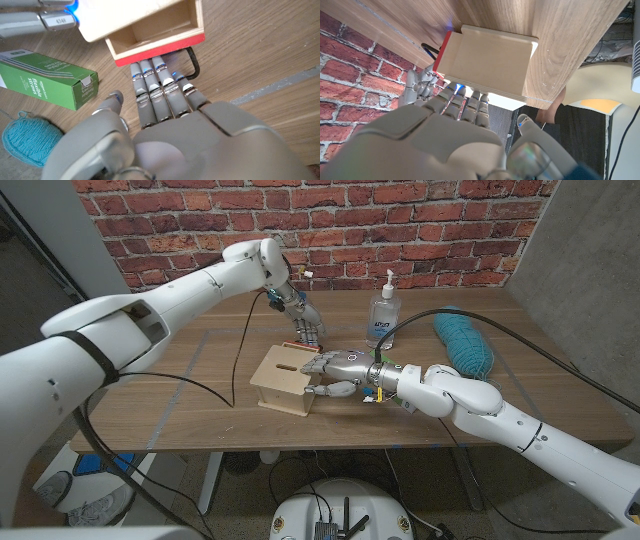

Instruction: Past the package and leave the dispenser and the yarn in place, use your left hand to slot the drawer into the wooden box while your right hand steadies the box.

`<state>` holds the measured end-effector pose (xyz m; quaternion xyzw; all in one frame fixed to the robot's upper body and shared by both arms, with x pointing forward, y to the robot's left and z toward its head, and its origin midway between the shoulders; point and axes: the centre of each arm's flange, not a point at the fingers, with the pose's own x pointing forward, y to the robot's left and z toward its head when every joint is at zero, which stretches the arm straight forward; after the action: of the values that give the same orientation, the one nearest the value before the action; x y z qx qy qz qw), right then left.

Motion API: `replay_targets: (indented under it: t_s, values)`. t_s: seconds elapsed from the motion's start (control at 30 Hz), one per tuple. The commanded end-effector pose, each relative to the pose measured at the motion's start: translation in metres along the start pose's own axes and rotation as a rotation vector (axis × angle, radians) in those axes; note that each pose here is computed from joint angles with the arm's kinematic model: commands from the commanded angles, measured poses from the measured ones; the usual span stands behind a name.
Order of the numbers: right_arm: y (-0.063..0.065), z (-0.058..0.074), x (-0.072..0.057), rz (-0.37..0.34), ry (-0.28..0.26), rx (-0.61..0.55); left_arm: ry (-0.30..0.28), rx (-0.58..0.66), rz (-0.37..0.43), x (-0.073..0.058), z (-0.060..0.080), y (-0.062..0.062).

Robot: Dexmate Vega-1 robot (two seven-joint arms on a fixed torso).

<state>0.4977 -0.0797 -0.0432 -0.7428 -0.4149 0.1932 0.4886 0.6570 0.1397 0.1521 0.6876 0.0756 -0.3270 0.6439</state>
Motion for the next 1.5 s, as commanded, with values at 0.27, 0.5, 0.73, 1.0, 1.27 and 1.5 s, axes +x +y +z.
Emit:
replay_targets:
  t_s: [0.27, 0.5, 0.73, 1.0, 1.27, 1.5]
  values:
    - [-0.001, -0.001, 0.000, -0.001, 0.001, -0.002, 0.006, -0.013, -0.053, 0.002, 0.000, -0.002]
    - [-0.001, 0.000, 0.000, -0.002, 0.001, 0.000, -0.006, -0.009, -0.062, 0.002, 0.002, -0.001]
    - [0.000, 0.001, -0.001, 0.000, 0.005, 0.007, -0.016, -0.010, -0.075, 0.004, 0.004, -0.001]
    - [0.000, 0.004, -0.002, -0.002, 0.007, 0.006, -0.018, -0.019, -0.089, 0.005, 0.005, -0.004]
    - [-0.001, 0.004, -0.002, 0.000, 0.004, 0.008, -0.017, -0.023, -0.099, 0.004, 0.004, -0.011]
    - [-0.001, 0.004, -0.002, -0.001, 0.002, 0.009, -0.010, -0.019, -0.102, 0.002, 0.004, -0.014]
